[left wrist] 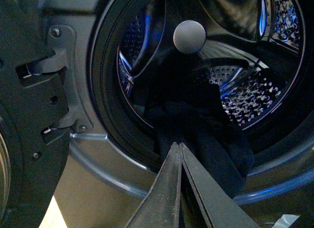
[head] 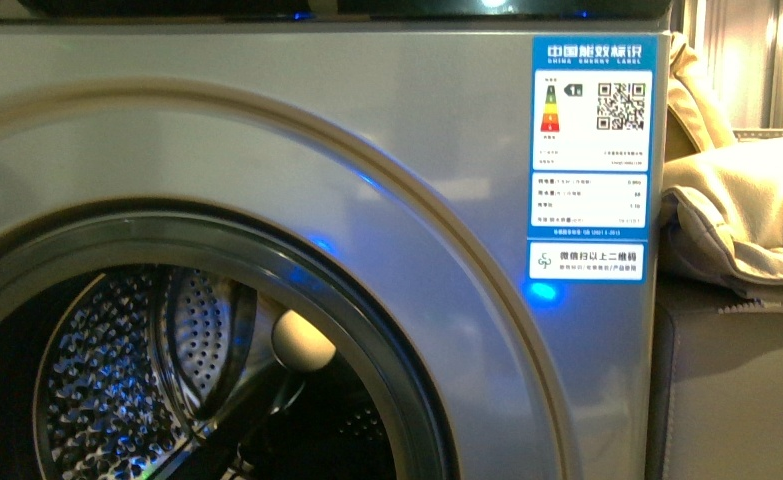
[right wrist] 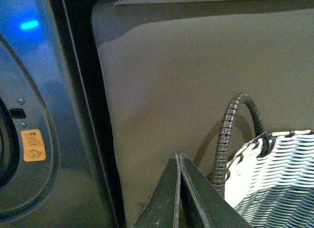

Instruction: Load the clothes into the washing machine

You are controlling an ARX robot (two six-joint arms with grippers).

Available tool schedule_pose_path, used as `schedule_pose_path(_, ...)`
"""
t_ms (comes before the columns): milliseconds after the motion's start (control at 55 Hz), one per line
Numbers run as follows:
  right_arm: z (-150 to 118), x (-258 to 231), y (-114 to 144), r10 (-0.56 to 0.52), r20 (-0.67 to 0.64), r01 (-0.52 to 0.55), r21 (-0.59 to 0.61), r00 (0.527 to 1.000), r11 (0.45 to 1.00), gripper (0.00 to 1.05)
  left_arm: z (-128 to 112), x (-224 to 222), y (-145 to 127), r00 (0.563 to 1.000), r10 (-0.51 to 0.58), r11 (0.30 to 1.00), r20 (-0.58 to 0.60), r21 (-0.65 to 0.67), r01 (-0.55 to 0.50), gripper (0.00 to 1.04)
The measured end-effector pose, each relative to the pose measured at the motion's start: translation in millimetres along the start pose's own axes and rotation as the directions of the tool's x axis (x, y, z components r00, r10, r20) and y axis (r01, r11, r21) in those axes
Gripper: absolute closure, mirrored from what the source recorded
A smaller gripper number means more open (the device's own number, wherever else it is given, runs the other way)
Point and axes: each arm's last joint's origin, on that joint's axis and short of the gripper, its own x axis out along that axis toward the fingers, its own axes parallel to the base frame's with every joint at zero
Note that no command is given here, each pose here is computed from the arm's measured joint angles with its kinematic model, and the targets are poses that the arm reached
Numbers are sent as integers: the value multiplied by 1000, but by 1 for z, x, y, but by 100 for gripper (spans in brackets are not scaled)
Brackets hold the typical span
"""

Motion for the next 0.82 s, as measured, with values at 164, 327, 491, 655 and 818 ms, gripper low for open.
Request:
schedule_pose_path(164, 0, 0, 0, 0, 0, 0, 0, 1000, 1000, 102, 0, 0, 0, 1000, 0, 1000, -4, 0, 0, 101)
schedule_pose_path(327, 0, 0, 0, 0, 0, 0, 0, 1000, 1000, 102, 0, 0, 0, 1000, 0, 1000, -4, 0, 0, 101)
schedule_pose_path(491, 0, 0, 0, 0, 0, 0, 0, 1000, 1000, 102, 0, 0, 0, 1000, 0, 1000, -4, 0, 0, 101)
schedule_pose_path(655, 0, 0, 0, 0, 0, 0, -1, 1000, 1000, 79, 0, 0, 0, 1000, 0, 1000, -4, 0, 0, 77)
schedule_pose_path(818, 0, 0, 0, 0, 0, 0, -1, 1000, 1000, 51, 0, 0, 0, 1000, 0, 1000, -4, -1, 0, 48)
